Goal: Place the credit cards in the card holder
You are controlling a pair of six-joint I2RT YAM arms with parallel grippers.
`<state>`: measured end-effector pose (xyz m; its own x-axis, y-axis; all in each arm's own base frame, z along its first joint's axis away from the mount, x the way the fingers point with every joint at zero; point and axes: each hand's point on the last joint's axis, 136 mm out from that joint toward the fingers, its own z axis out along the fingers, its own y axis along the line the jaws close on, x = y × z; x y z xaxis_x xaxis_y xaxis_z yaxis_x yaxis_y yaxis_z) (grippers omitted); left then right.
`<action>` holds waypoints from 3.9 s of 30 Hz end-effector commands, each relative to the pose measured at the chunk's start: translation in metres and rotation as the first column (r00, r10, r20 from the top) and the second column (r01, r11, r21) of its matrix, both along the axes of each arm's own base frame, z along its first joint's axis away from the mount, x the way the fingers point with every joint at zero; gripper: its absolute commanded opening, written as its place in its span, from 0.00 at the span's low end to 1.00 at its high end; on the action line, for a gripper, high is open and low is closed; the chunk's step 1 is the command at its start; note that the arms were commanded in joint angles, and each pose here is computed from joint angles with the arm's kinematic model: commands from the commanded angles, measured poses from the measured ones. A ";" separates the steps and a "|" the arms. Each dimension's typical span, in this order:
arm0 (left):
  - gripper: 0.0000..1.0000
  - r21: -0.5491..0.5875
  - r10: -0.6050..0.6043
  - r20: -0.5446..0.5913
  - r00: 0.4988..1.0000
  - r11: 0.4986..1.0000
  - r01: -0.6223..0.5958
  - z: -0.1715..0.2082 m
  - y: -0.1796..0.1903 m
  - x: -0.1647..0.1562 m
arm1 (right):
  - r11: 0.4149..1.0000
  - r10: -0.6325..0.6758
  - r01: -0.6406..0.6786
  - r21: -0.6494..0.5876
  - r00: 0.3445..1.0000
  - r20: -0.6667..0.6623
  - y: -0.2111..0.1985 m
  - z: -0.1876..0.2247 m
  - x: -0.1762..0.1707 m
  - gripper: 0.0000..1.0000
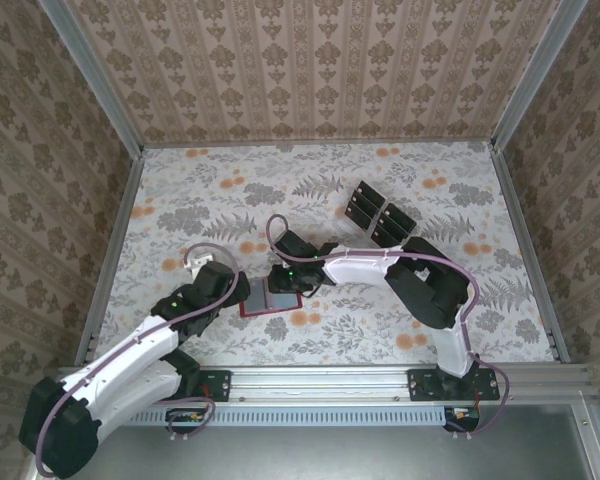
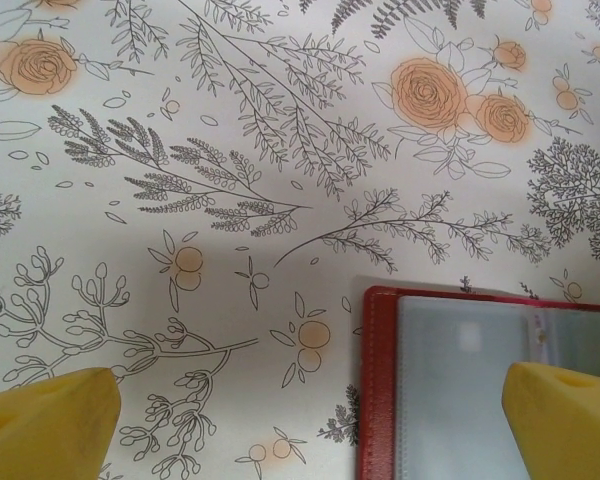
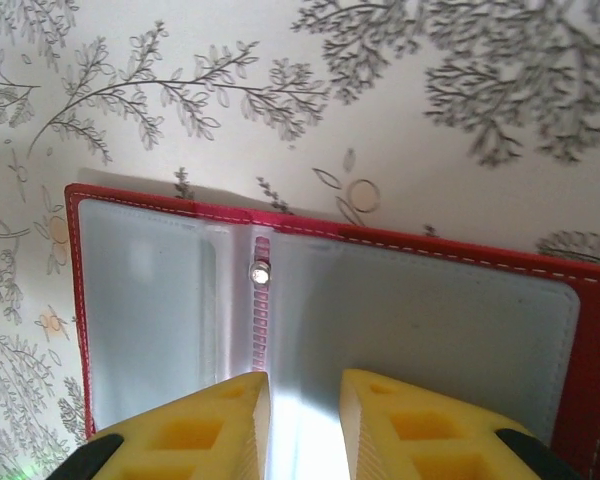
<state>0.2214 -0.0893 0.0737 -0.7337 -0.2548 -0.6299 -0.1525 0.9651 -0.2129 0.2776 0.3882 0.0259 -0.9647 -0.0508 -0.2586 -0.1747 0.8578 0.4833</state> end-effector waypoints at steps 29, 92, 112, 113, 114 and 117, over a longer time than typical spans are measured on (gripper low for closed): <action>1.00 -0.015 -0.187 -0.060 0.981 0.982 0.186 -0.007 -0.043 0.018 | 0.926 0.002 0.112 -0.360 0.953 0.301 -0.193 0.139 0.066 0.47; 1.00 -0.021 -0.206 -0.081 0.975 0.978 0.205 -0.013 -0.052 0.014 | 0.700 0.006 0.114 -0.704 0.986 0.166 -0.291 0.063 0.082 0.28; 1.00 -0.021 -0.211 -0.082 0.974 0.977 0.210 -0.013 -0.055 0.014 | 0.695 0.043 0.070 -0.716 0.989 0.139 -0.290 0.060 0.082 0.17; 1.00 -0.021 -0.212 -0.082 0.974 0.977 0.211 -0.013 -0.055 0.014 | 0.694 0.046 0.068 -0.716 0.989 0.139 -0.290 0.060 0.082 0.17; 1.00 -0.019 -0.213 -0.083 0.974 0.977 0.212 -0.014 -0.055 0.014 | 0.695 0.050 0.066 -0.716 0.989 0.140 -0.290 0.061 0.082 0.16; 1.00 -0.017 -0.215 -0.085 0.973 0.977 0.214 -0.014 -0.055 0.013 | 0.696 0.071 0.049 -0.717 0.988 0.136 -0.289 0.061 0.083 0.16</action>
